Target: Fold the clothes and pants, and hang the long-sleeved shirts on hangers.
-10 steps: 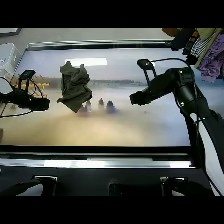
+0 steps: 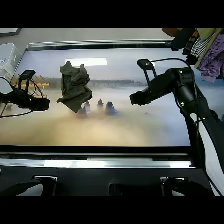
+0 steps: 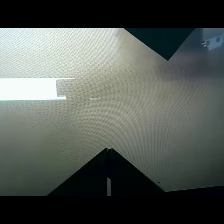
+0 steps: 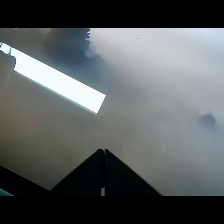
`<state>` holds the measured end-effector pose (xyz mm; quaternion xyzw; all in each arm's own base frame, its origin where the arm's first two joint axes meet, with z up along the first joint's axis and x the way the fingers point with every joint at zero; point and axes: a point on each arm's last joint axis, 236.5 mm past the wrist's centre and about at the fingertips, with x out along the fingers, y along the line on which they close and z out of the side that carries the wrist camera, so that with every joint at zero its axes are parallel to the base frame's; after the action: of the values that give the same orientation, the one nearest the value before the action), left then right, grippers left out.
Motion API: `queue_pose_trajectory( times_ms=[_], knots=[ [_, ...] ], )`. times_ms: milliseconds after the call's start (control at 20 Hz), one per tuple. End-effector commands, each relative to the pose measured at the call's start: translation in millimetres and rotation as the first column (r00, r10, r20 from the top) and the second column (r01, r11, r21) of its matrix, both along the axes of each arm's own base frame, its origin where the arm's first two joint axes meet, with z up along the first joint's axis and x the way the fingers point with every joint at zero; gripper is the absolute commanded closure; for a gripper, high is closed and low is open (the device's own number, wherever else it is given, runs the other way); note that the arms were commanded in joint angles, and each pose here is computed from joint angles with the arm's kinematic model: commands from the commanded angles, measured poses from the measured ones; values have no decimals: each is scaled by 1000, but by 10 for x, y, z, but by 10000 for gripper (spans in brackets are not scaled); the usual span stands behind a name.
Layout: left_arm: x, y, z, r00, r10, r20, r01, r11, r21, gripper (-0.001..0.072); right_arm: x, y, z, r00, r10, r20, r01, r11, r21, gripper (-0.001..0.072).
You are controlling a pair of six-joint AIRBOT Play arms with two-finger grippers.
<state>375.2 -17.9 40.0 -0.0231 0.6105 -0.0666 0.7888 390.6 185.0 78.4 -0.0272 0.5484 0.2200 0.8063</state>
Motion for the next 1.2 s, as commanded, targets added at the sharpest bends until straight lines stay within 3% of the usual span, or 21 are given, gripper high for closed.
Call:
queue_pose_trajectory(
  times_ms=[0,700,750,800,850,950,1150],
  knots=[
    [-1,-2,0,1000,-1,0,1,1000,0,693,0,4,1,1000,0,0,0,1000,0,686],
    [17,0,0,1000,24,3,-24,1000,-5,690,49,8,20,1000,5,25,-5,1000,1,686],
    [62,5,6,998,55,17,-55,998,-12,585,64,13,27,999,3,32,-3,1000,4,686],
    [152,13,17,995,93,47,-92,995,-23,250,71,15,30,999,2,34,-3,1000,5,686],
    [276,20,36,985,149,86,-146,988,-43,-13,83,18,36,999,1,40,-1,1000,7,686],
    [581,51,0,968,187,169,-179,982,-61,-13,138,31,63,998,-10,62,9,1000,17,686],
    [976,-9,-685,976,173,132,-168,985,-47,-13,226,59,113,995,-22,101,19,999,37,685]
  ],
)
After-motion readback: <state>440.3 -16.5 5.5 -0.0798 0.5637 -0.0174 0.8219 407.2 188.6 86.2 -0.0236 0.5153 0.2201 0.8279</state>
